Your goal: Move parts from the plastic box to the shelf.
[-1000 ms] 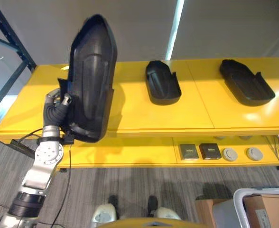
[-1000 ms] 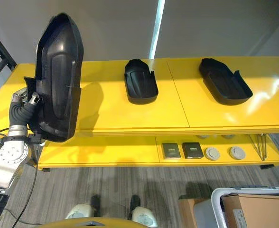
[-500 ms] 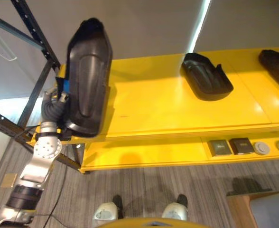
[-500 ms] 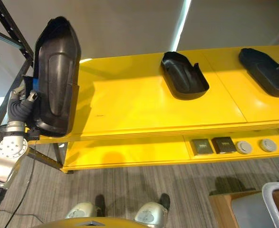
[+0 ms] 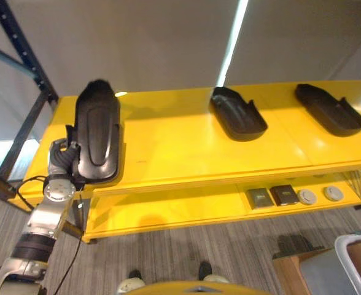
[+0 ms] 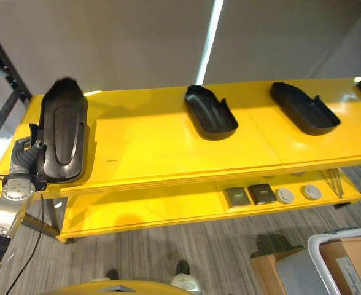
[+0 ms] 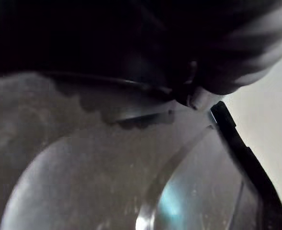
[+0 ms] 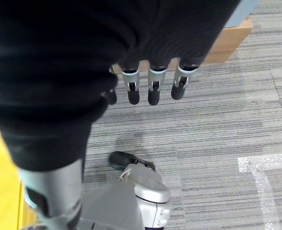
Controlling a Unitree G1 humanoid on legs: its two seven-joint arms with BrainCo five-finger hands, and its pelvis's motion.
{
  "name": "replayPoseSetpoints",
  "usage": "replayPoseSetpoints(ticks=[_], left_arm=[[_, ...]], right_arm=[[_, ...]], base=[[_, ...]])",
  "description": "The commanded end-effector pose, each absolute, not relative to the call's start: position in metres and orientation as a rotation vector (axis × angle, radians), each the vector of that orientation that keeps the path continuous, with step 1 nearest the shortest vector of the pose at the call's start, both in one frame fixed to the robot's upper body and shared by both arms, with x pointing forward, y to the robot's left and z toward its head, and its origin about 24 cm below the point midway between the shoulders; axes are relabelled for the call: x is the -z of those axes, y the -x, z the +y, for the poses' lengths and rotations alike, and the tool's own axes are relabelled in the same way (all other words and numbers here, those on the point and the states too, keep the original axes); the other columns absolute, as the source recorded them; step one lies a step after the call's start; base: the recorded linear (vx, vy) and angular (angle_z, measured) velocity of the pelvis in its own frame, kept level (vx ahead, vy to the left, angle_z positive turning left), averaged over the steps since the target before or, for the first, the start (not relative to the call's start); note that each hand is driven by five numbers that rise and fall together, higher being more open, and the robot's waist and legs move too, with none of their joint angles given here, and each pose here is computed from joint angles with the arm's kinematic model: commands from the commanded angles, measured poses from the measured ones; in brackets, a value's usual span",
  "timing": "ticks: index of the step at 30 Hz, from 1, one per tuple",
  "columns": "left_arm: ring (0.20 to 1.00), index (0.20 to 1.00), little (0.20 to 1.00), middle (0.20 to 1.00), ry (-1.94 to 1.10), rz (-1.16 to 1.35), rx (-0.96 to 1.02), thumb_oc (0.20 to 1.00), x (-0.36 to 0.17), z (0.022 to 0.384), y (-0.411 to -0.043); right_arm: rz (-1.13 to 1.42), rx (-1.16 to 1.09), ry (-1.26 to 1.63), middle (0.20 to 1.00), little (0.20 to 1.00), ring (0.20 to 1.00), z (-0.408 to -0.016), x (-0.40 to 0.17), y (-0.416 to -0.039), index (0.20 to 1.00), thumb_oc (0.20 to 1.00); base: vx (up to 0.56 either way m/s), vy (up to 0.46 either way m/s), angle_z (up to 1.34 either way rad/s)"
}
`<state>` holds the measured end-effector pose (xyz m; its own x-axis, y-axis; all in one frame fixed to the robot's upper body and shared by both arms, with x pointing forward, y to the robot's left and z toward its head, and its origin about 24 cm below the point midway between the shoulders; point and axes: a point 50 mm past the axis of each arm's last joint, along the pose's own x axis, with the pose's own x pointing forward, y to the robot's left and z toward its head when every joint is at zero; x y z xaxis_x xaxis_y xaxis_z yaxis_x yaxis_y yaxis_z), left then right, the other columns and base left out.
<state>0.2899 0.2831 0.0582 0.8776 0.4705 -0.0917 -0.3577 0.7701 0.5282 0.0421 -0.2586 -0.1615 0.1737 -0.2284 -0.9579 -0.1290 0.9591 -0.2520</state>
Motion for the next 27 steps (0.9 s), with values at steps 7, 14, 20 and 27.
replayPoseSetpoints(ticks=[7, 14, 20, 27], left_arm=[[0.2, 0.2, 0.2, 0.2, -0.485, 0.218, -0.597, 0.2, -0.105, 0.309, -0.342], [0.2, 0.2, 0.2, 0.2, -0.546, 0.306, -0.667, 0.2, -0.111, 0.323, -0.348], [0.2, 0.2, 0.2, 0.2, -0.554, 0.367, -0.74, 0.2, -0.111, 0.334, -0.347], [0.2, 0.2, 0.2, 0.2, -0.523, 0.431, -0.786, 0.2, -0.101, 0.34, -0.341]], right_arm=[[1.475, 0.001, 0.373, 1.0, 1.0, 1.0, -0.261, 0.161, -0.037, 1.0, 1.0], [1.481, -0.011, 0.407, 1.0, 1.0, 1.0, -0.268, 0.158, -0.037, 1.0, 1.0], [1.473, -0.018, 0.42, 1.0, 1.0, 1.0, -0.27, 0.158, -0.038, 1.0, 1.0], [1.47, -0.018, 0.416, 1.0, 1.0, 1.0, -0.268, 0.159, -0.039, 1.0, 1.0]], base=[[0.03, -0.008, -0.19], [0.01, -0.006, -0.15], [0.0, -0.001, -0.1], [0.0, 0.0, 0.0]])
